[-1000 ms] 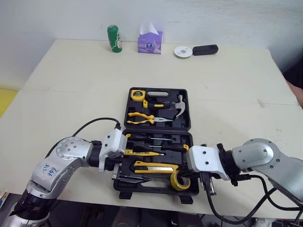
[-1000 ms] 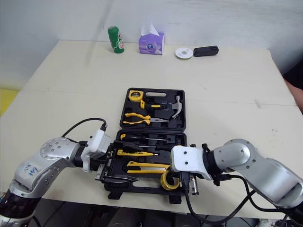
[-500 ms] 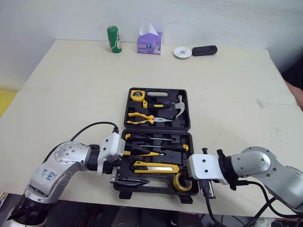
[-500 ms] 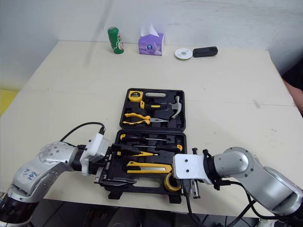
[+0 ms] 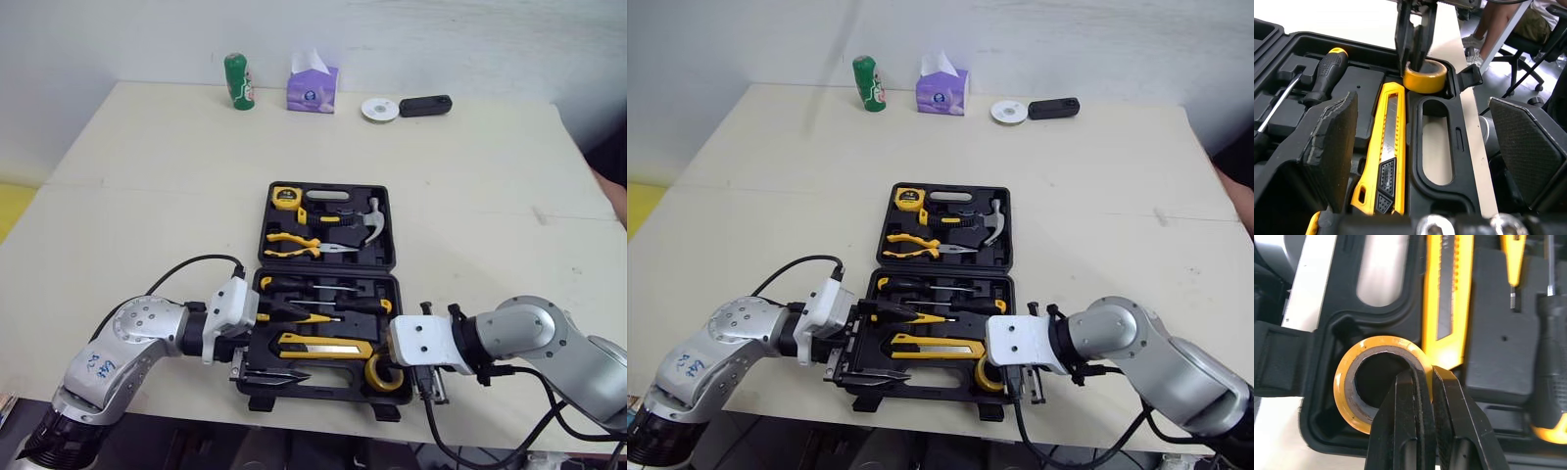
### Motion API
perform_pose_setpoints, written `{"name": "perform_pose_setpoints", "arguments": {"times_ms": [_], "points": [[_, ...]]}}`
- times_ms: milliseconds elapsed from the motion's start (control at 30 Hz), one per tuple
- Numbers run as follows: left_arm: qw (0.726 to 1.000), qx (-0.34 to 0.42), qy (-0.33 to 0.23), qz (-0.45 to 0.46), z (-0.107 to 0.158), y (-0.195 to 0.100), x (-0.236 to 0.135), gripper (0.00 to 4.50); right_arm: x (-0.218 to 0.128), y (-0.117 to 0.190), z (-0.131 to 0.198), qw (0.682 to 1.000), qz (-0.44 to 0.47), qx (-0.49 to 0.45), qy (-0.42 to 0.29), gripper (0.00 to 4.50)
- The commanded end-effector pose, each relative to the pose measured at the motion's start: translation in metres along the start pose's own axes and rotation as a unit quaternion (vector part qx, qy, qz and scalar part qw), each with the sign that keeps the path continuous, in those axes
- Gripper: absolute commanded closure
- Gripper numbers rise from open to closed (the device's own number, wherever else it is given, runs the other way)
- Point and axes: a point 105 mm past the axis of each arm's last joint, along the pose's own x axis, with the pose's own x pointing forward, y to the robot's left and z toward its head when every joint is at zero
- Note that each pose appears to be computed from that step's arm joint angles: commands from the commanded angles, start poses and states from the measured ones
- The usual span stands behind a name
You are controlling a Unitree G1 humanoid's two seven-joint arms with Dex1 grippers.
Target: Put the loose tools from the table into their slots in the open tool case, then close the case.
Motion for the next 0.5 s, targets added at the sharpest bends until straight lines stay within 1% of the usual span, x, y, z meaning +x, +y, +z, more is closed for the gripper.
{"name": "perform_pose_setpoints", "arguments": {"times_ms": [33, 100, 267, 333, 367, 400, 500], "points": [[1.000, 0.013, -0.006, 0.005, 0.004, 0.000, 0.000, 0.00, 0.001, 0.003, 0.000, 1.000, 0.004, -0.001, 0.000, 4.49], [1.000, 0.012, -0.006, 0.006, 0.003, 0.001, 0.000, 0.00, 0.001, 0.006, 0.004, 1.000, 0.014, -0.010, -0.008, 4.49], [1.000, 0.013, -0.006, 0.008, 0.002, 0.001, 0.000, 0.00, -0.002, -0.003, 0.001, 1.000, -0.013, -0.009, 0.000, 4.49], [1.000, 0.011, -0.004, 0.010, 0.001, 0.002, 0.000, 0.00, -0.006, 0.000, 0.007, 1.000, 0.011, -0.003, -0.028, 3.64], [1.000, 0.009, -0.004, 0.010, 0.000, 0.002, 0.000, 0.00, -0.008, 0.001, 0.009, 0.999, 0.018, 0.003, -0.037, 3.37], [1.000, 0.008, -0.004, 0.011, 0.000, 0.001, 0.000, 0.00, -0.010, 0.000, 0.010, 0.999, 0.020, 0.001, -0.040, 2.87], [1.000, 0.004, -0.004, 0.013, -0.001, 0.001, 0.000, 0.00, -0.021, -0.004, 0.007, 0.999, 0.026, 0.013, -0.034, 2.87]]}}
